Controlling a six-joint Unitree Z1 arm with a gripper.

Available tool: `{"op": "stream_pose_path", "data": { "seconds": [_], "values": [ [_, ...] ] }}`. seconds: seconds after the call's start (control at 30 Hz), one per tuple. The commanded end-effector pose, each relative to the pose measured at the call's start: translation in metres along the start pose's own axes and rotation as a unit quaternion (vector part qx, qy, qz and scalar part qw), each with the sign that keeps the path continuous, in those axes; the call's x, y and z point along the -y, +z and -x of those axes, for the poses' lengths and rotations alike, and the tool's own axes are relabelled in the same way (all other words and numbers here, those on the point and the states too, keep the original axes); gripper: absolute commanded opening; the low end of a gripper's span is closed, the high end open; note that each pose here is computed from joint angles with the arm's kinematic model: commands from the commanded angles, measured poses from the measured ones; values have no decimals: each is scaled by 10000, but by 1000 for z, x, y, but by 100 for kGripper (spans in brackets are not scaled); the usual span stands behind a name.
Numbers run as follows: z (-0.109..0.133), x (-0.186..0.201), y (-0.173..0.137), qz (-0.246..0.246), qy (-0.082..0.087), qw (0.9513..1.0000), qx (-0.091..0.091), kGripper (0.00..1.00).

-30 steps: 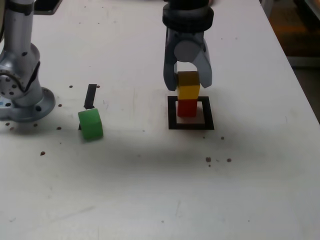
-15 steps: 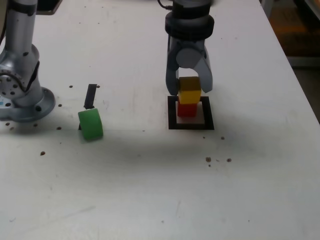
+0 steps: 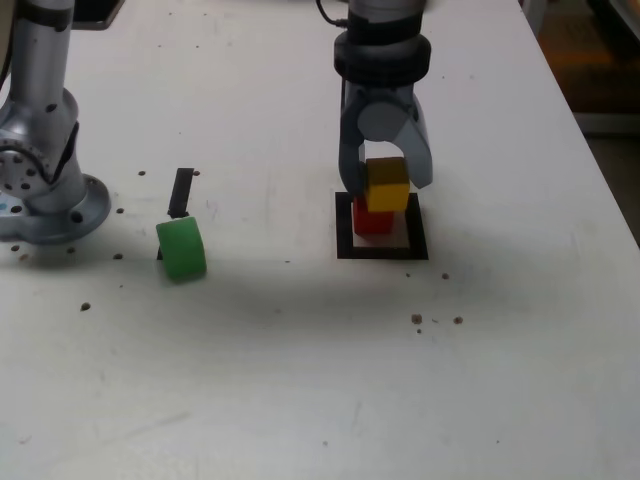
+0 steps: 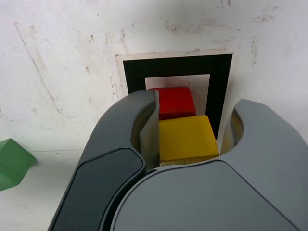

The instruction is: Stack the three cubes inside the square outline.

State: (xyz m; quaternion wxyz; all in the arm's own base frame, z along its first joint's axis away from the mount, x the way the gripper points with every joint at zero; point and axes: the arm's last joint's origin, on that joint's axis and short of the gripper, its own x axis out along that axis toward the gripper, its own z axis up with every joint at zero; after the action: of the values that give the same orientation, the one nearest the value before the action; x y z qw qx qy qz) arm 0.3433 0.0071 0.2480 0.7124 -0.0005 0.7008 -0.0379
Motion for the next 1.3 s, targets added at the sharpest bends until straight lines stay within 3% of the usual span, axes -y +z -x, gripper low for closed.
{"op": "stream_pose_path", "data": {
  "seconds": [0.0, 0.57, 0.93, 1.27],
  "values": [
    [-1, -2, -2, 31, 4, 10000, -37, 25],
    [18, -3, -19, -4, -18, 10000, 3, 27],
    [14, -1, -23, -137, -203, 9997, -43, 54],
    [12, -2, -22, -182, -148, 9997, -31, 63]
  ]
}}
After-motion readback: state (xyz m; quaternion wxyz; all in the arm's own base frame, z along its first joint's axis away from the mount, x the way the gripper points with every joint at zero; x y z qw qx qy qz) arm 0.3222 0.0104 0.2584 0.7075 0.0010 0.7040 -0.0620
